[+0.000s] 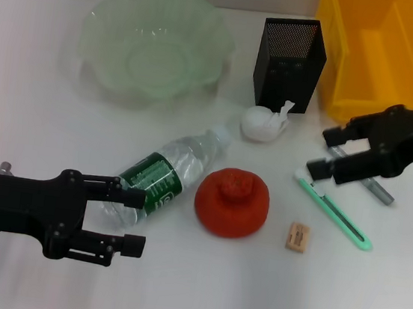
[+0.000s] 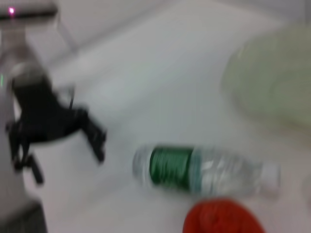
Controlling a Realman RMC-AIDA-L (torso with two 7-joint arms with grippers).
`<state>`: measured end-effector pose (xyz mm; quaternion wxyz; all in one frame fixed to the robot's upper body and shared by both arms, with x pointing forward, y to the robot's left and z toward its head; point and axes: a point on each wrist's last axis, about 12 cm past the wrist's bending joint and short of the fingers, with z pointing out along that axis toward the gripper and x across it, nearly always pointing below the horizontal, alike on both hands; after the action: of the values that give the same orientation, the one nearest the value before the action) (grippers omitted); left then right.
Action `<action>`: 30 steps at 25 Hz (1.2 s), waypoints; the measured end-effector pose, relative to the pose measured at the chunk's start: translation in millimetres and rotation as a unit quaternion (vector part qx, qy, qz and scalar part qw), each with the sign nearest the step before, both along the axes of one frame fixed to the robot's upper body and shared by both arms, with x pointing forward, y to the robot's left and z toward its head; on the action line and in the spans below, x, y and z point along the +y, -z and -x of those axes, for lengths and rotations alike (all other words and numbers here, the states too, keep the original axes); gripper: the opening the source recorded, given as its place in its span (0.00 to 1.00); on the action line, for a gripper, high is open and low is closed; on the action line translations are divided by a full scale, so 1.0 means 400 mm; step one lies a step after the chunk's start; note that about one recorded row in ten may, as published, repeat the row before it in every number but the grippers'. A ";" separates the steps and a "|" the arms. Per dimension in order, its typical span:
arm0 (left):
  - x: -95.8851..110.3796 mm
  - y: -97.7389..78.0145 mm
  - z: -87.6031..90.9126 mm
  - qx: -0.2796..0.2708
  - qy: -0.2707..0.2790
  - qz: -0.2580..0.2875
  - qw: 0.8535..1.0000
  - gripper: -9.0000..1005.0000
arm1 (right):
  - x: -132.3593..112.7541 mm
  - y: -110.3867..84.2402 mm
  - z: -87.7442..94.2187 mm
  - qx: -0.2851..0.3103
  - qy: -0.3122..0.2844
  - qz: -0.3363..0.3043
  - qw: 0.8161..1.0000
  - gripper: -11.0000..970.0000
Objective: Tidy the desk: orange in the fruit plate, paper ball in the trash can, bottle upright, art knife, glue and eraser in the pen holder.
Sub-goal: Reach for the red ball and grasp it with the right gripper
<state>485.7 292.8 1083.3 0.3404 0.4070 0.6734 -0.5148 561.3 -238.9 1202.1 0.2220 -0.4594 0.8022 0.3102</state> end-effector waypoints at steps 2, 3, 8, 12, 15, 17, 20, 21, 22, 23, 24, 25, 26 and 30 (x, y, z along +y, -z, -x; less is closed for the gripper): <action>0.001 0.001 0.001 -0.003 0.000 0.000 1.000 0.79 | 0.023 -0.013 -0.001 0.003 -0.011 0.025 1.000 0.79; 0.001 0.001 0.001 -0.004 0.000 -0.001 1.000 0.79 | 0.064 -0.027 -0.003 0.002 -0.023 0.086 0.996 0.79; 0.000 0.000 -0.002 -0.006 0.000 -0.001 1.000 0.79 | 0.143 -0.025 0.002 -0.013 -0.061 0.166 0.984 0.79; -0.002 -0.002 -0.006 -0.008 0.001 -0.002 1.000 0.79 | 0.174 -0.003 -0.001 -0.026 -0.072 0.175 0.982 0.77; -0.002 -0.002 -0.006 -0.008 0.002 -0.002 1.000 0.79 | 0.203 0.030 -0.009 -0.040 -0.079 0.177 0.980 0.76; -0.003 -0.003 -0.007 -0.009 0.002 -0.002 1.000 0.79 | 0.220 0.053 -0.011 -0.042 -0.087 0.182 0.979 0.75; -0.003 -0.003 -0.007 -0.009 0.002 -0.002 1.000 0.79 | 0.244 0.082 -0.010 -0.048 -0.100 0.192 0.975 0.74; -0.003 -0.003 -0.007 -0.009 0.002 -0.002 1.000 0.79 | 0.252 0.091 -0.010 -0.052 -0.103 0.195 0.974 0.73; -0.005 -0.003 -0.007 -0.009 0.003 -0.001 1.000 0.79 | 0.258 0.098 -0.011 -0.056 -0.104 0.197 0.973 0.73; -0.005 -0.003 -0.007 -0.009 0.003 -0.001 1.000 0.79 | 0.268 0.109 -0.013 -0.063 -0.105 0.197 0.973 0.73; -0.005 -0.003 -0.007 -0.009 0.003 -0.001 1.000 0.79 | 0.268 0.109 -0.013 -0.063 -0.105 0.197 0.973 0.72; -0.005 -0.003 -0.007 -0.009 0.003 -0.001 1.000 0.79 | 0.273 0.114 -0.014 -0.065 -0.106 0.196 0.973 0.72; -0.005 -0.003 -0.007 -0.009 0.003 -0.001 1.000 0.79 | 0.283 0.125 -0.018 -0.065 -0.106 0.193 0.973 0.71; -0.005 -0.003 -0.008 -0.010 0.001 -0.002 1.000 0.79 | 0.291 0.140 -0.029 -0.062 -0.102 0.195 0.974 0.70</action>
<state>489.0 290.9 1084.3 0.3456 0.4137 0.6703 -0.5100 572.9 -122.5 1146.1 0.1445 -0.5916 0.7807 0.1403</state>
